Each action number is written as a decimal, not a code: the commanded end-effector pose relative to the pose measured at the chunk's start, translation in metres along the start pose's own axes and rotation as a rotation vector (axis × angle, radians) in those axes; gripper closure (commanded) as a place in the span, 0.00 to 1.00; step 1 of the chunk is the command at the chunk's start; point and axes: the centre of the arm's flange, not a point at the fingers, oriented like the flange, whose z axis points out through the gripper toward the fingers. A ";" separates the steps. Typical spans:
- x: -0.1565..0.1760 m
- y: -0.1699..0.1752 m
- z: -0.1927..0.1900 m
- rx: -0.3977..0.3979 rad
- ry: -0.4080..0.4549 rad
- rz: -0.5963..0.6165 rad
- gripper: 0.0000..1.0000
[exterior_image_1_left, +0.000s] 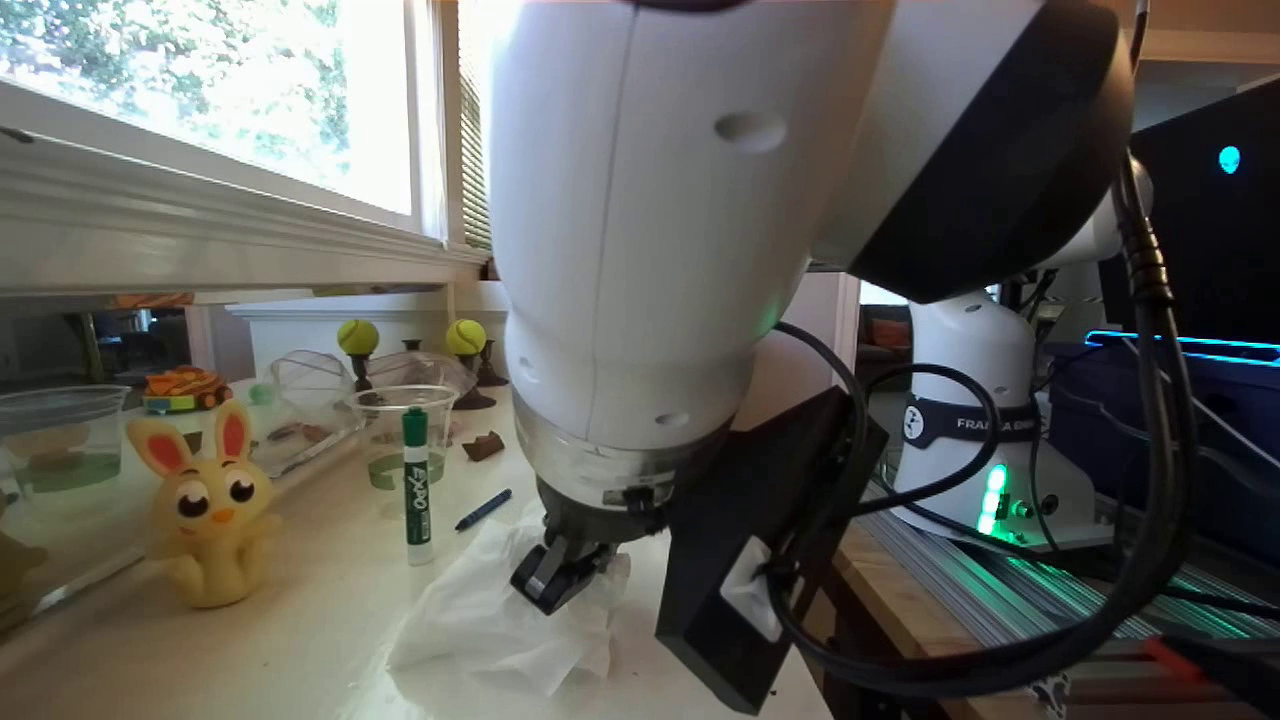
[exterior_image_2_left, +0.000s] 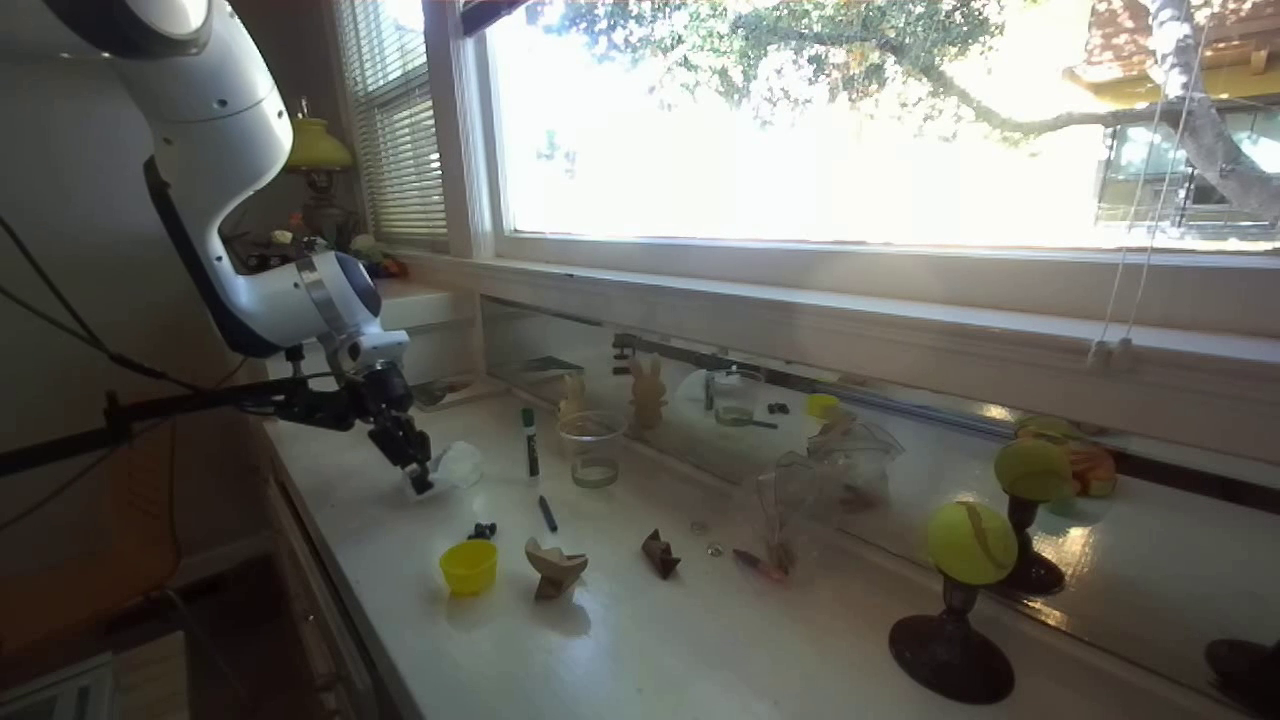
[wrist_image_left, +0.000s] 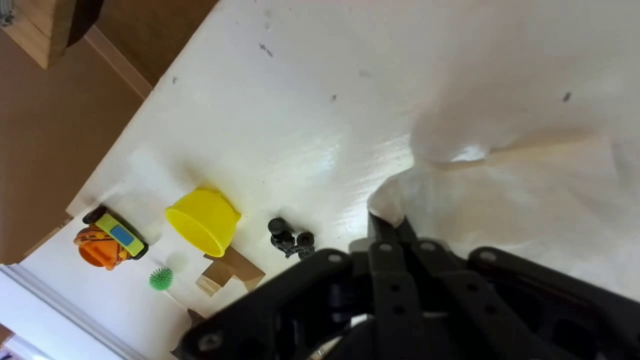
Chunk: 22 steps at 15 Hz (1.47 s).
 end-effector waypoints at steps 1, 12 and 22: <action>-0.003 -0.007 0.003 0.016 -0.010 0.023 1.00; 0.000 -0.006 0.003 0.021 -0.021 0.031 0.59; 0.012 0.009 -0.022 0.026 -0.012 0.058 0.00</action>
